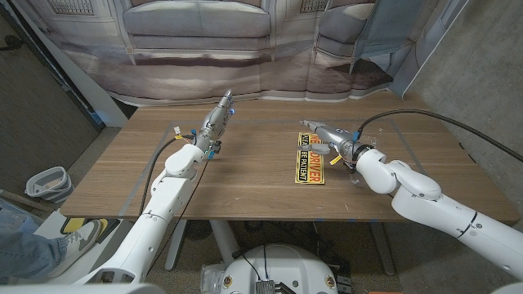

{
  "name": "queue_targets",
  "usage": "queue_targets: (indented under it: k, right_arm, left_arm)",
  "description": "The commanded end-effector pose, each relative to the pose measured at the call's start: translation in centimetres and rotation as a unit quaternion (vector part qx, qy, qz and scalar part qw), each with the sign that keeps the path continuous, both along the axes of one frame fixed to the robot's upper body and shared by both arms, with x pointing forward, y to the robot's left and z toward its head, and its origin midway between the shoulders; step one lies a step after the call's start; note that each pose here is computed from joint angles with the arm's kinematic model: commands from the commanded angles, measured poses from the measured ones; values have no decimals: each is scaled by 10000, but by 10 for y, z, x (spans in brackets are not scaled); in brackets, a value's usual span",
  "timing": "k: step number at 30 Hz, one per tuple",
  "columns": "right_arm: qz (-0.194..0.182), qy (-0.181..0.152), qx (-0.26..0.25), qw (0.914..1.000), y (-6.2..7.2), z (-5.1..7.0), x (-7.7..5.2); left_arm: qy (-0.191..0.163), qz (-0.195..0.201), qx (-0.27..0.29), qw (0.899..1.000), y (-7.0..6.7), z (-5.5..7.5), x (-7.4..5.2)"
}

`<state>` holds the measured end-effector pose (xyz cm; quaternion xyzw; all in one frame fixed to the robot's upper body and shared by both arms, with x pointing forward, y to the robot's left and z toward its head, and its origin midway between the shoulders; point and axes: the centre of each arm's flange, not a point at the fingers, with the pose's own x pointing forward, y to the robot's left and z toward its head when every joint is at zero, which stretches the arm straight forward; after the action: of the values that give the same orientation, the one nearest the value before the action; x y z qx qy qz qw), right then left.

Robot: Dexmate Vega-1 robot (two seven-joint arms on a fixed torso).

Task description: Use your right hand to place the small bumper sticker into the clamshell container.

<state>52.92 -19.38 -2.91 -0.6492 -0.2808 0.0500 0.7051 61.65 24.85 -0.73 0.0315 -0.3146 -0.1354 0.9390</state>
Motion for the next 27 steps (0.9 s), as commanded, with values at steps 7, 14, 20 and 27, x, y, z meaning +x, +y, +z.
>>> queue_targets:
  k: [7,14,20,27]
  right_arm:
    - [-301,190,-282,9990,2,0,4]
    - [-395,266,-359,9982,2,0,6]
    - [-478,298,-441,9974,3,-2,9]
    - [-612,293,-546,9962,5,-4,12]
  left_arm:
    - [-17,7,0,10000,1,1,-2]
    - [-9,9,-6,10000,1,1,-2]
    - [-8,41,5,10000,1,1,-3]
    - [-15,35,-13,10000,1,1,-4]
